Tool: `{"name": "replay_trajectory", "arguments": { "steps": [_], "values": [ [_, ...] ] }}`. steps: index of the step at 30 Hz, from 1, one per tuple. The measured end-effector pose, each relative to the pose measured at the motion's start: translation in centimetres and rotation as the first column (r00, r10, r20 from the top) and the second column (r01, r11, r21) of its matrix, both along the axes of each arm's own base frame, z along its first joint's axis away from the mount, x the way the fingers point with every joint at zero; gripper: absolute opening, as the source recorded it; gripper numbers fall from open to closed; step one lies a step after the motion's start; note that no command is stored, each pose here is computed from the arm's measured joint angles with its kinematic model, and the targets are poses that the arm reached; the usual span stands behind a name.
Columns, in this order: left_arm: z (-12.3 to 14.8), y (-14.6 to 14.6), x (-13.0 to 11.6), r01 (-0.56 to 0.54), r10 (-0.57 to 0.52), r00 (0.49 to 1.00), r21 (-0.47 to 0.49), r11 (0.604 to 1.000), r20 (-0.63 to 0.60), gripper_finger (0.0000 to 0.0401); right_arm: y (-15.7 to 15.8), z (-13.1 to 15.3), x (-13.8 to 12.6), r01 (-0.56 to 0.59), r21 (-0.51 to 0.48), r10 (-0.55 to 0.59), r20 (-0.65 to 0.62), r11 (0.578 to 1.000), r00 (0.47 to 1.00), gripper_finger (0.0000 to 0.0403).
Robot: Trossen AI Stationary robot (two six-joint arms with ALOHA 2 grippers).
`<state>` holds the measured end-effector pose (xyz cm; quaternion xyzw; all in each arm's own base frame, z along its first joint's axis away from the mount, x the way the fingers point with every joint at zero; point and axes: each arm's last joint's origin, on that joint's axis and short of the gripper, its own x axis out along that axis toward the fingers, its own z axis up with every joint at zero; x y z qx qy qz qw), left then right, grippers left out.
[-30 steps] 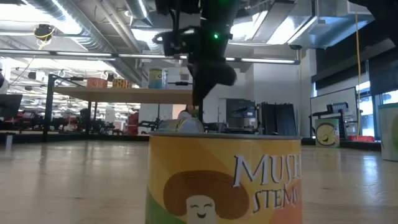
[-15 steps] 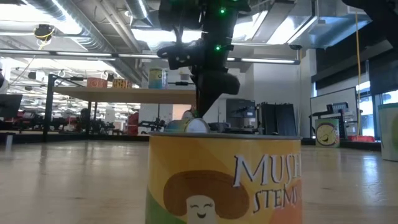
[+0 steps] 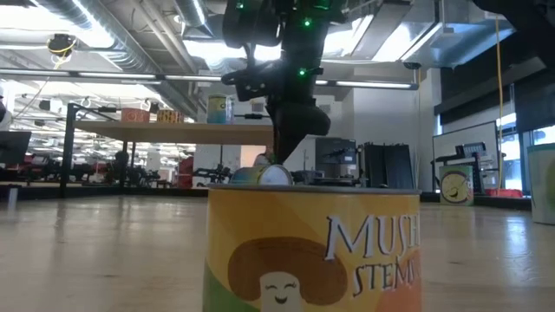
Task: Pick and place cans onto a shelf
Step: Put the canned cherries on the shelf
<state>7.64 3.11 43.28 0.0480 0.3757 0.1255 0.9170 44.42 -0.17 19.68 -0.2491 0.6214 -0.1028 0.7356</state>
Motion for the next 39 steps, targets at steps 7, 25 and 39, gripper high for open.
{"name": "replay_trajectory", "arguments": {
  "steps": [7,25,39],
  "values": [
    [0.0,0.0,0.0,0.000,0.000,1.000,0.000,1.000,0.000,0.0000,-1.0,0.1,0.4,-0.004,0.002,0.003,0.030,1.000,1.000,0.0116],
    [0.0,0.0,0.0,-0.001,0.001,1.000,-0.001,1.000,0.001,0.0000,-1.9,-0.3,0.3,-0.006,0.019,0.006,0.015,1.000,1.000,0.0116],
    [0.0,0.0,0.0,-0.004,0.004,1.000,-0.003,1.000,0.002,0.0000,-3.2,-0.4,0.3,-0.014,0.075,0.013,0.014,0.997,1.000,0.0116]
  ]
}}
